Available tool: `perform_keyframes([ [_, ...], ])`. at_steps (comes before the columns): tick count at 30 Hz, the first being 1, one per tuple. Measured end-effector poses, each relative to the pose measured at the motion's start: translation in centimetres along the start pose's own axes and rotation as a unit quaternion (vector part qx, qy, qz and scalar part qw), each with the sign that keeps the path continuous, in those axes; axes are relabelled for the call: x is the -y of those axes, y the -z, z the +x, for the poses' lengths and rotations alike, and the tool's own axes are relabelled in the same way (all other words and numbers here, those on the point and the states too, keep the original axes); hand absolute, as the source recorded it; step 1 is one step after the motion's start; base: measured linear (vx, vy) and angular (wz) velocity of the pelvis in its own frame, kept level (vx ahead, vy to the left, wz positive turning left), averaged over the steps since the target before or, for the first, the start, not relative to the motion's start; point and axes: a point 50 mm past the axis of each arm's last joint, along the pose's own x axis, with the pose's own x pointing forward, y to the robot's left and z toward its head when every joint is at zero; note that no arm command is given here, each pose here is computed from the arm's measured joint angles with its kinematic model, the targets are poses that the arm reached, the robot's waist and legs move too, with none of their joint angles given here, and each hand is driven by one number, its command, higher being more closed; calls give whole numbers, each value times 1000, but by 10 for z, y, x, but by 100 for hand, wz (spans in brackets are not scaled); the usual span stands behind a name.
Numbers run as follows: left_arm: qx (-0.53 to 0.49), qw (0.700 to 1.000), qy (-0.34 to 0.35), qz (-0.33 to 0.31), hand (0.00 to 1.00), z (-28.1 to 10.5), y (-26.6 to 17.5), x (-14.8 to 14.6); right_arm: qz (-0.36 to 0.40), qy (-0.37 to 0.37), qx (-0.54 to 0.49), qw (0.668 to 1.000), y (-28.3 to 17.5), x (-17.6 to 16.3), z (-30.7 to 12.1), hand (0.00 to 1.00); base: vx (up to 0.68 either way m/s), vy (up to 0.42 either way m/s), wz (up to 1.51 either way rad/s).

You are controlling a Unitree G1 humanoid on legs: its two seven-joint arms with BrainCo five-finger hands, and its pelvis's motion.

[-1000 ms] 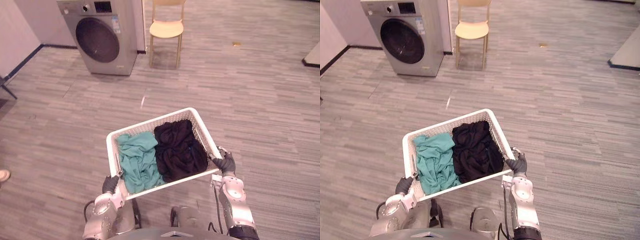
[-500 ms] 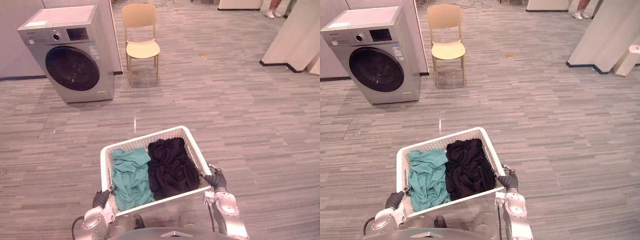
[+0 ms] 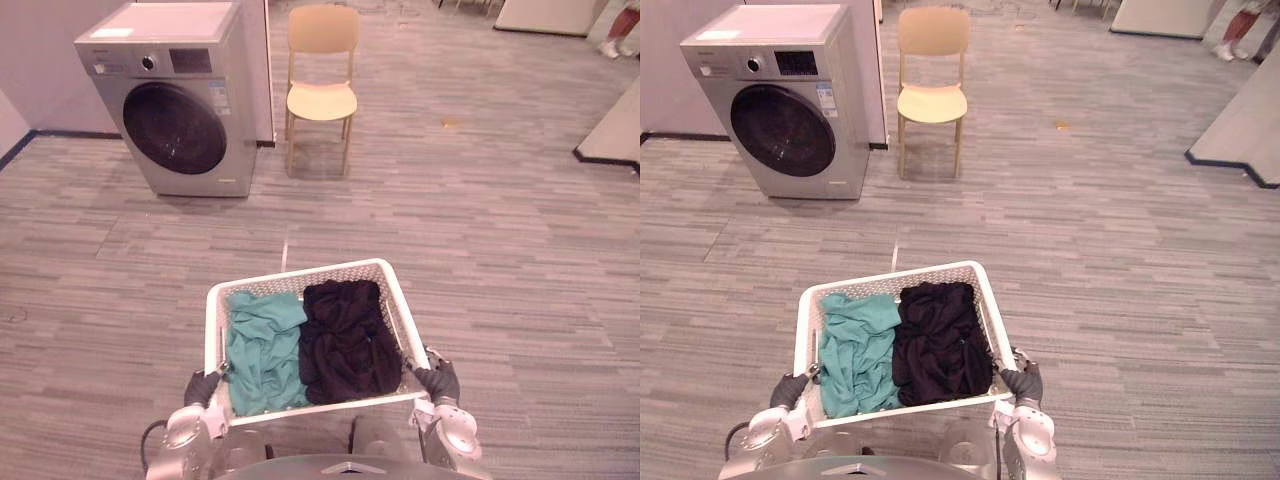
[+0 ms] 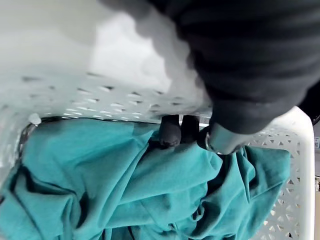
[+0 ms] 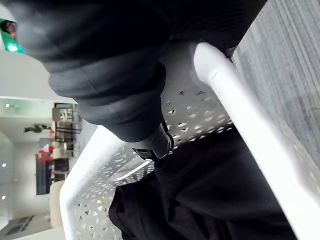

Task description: Pick up the laundry basket with both hands and put the clothes into the washing machine.

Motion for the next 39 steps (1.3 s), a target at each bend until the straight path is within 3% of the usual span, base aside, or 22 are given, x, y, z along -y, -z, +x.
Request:
perform_keyframes([
  [4, -23, 1000, 0, -7, 100, 1, 11, 5, -11, -6, -17, 1000, 4, 7, 10, 100, 96, -165, 9],
  [5, -61, 997, -20, 35, 100, 2, 25, -18, -20, -14, -89, 996, 37, 6, 8, 100, 26, -50, 4],
  [22, -64, 997, -26, 23, 100, 11, 18, -19, 6, -7, -109, 994, 41, 3, 17, 100, 27, -52, -4],
  [27, -35, 999, 16, -10, 100, 15, 4, 12, 2, 11, -45, 999, 5, 14, 37, 100, 198, -156, -15],
  [34, -24, 999, 43, -22, 100, 15, -2, 31, -12, 16, -25, 999, -13, 20, 51, 100, 484, 58, -34],
  [39, -46, 999, 19, -13, 100, 17, 2, 19, 8, 22, -60, 998, 6, 13, 46, 100, 741, 243, -42],
])
